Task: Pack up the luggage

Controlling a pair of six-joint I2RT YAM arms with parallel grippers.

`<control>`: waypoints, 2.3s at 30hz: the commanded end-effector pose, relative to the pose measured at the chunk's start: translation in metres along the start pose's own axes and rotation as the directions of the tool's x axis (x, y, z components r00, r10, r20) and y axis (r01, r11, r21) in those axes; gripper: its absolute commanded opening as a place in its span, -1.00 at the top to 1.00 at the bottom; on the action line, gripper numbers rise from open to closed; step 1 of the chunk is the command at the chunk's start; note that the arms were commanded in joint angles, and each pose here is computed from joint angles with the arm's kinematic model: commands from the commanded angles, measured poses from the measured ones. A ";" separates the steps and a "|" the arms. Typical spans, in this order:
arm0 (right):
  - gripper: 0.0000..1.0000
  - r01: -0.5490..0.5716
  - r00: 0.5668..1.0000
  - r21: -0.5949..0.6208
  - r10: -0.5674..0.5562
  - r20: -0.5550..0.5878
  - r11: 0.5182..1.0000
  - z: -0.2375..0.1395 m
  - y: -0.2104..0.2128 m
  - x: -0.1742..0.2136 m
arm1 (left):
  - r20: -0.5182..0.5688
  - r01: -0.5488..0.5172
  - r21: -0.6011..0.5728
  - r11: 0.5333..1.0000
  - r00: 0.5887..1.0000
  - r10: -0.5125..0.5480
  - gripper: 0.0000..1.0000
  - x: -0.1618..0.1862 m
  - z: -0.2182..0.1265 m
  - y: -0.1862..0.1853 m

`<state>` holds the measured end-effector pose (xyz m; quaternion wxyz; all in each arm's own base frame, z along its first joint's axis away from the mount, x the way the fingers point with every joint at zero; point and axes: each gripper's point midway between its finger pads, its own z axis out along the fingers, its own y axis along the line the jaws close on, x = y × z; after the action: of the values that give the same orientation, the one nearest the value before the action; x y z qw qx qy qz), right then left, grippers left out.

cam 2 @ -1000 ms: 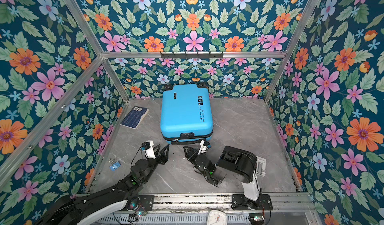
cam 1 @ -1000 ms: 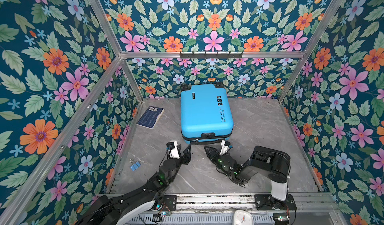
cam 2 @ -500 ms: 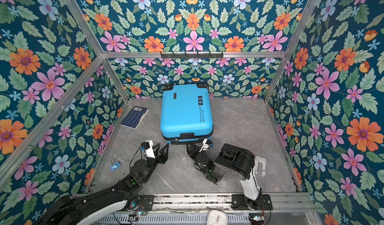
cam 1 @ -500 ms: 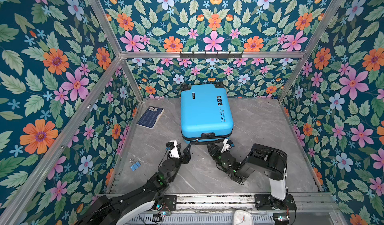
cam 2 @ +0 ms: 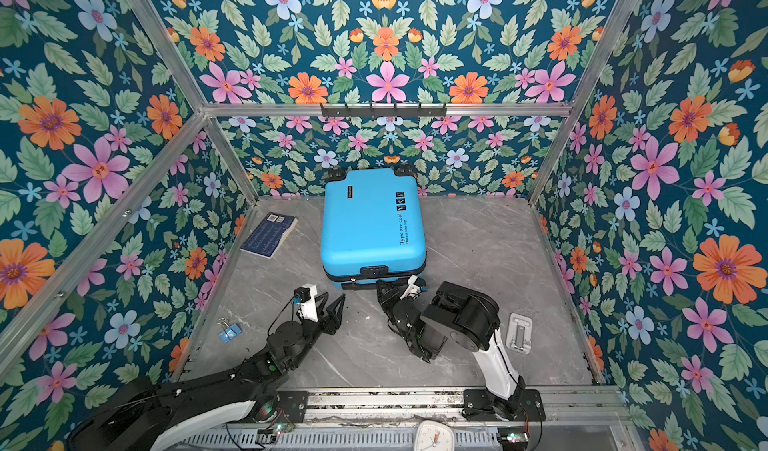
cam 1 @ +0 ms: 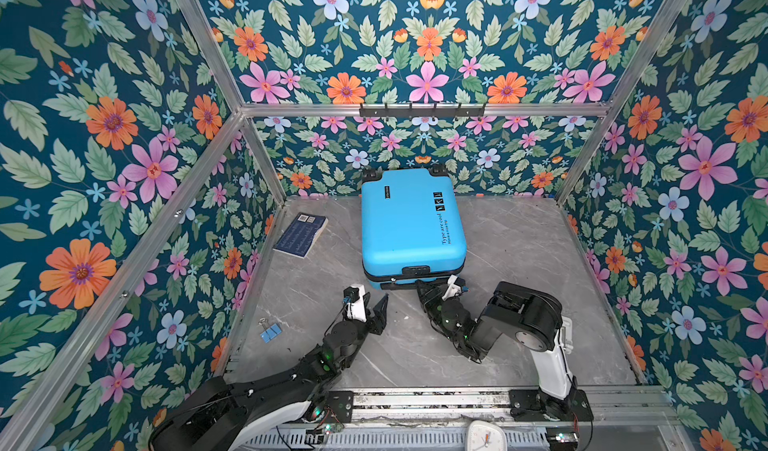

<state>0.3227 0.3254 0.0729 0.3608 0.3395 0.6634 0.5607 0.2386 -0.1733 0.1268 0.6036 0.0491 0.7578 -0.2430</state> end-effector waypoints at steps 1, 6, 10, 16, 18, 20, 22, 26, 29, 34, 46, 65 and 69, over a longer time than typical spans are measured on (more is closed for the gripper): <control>0.79 0.062 0.998 0.097 -0.061 -0.014 0.993 0.001 -0.033 0.002 | -0.045 -0.060 -0.030 0.998 0.997 0.059 -0.21 0.027 -0.010 0.015; 1.00 0.075 0.997 0.145 -0.072 -0.030 0.986 -0.002 -0.057 0.012 | -0.059 -0.097 -0.051 0.994 0.994 0.094 -0.30 0.033 -0.004 0.014; 1.00 0.095 0.995 0.170 -0.094 -0.010 0.981 -0.009 -0.068 0.013 | -0.052 -0.131 -0.059 0.990 0.990 0.129 -0.34 0.032 0.005 0.009; 1.00 0.096 0.995 0.212 -0.098 -0.003 0.972 -0.018 -0.086 0.012 | 0.015 -0.210 -0.092 0.973 0.977 0.213 -0.36 0.024 0.021 -0.003; 1.00 0.096 0.995 0.219 -0.097 -0.006 0.971 -0.020 -0.089 0.012 | 0.077 -0.221 -0.106 0.969 0.970 0.230 -0.34 0.014 0.023 -0.008; 1.00 0.095 0.995 0.221 -0.095 -0.008 0.971 -0.020 -0.089 0.013 | 0.123 -0.237 -0.116 0.964 0.960 0.251 -0.33 0.007 0.025 -0.014; 1.00 0.096 0.995 0.218 -0.095 -0.013 0.971 -0.020 -0.088 0.014 | 0.133 -0.257 -0.131 0.957 0.952 0.274 -0.32 0.007 0.030 -0.019; 1.00 0.099 0.995 0.218 -0.097 -0.023 0.971 -0.020 -0.088 0.015 | 0.156 -0.267 -0.189 0.945 0.942 0.297 -0.33 -0.001 0.038 -0.021; 1.00 0.100 0.995 0.216 -0.097 -0.028 0.971 -0.020 -0.088 0.016 | 0.173 -0.271 -0.201 0.941 0.936 0.306 -0.37 -0.008 0.043 -0.023; 1.00 0.094 0.995 0.215 -0.088 -0.039 0.972 -0.019 -0.088 0.020 | 0.176 -0.197 -0.162 0.967 0.958 0.224 -0.35 -0.007 0.051 -0.016; 1.00 0.094 0.995 0.209 -0.085 -0.054 0.973 -0.019 -0.086 0.023 | 0.130 -0.215 -0.168 0.962 0.963 0.237 -0.26 0.001 0.070 -0.012; 1.00 0.093 0.994 0.197 -0.081 -0.066 0.976 -0.018 -0.082 0.028 | 0.025 -0.227 -0.102 0.969 0.973 0.230 0.35 0.025 0.092 -0.007; 1.00 0.092 0.994 0.193 -0.081 -0.067 0.977 -0.017 -0.080 0.029 | -0.007 -0.227 -0.088 0.970 0.974 0.227 0.01 0.031 0.092 -0.006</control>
<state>0.3107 0.3295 0.0584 0.3626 0.3663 0.6311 0.5797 0.3134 -0.2181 0.1083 0.6673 0.0792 0.7286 -0.1329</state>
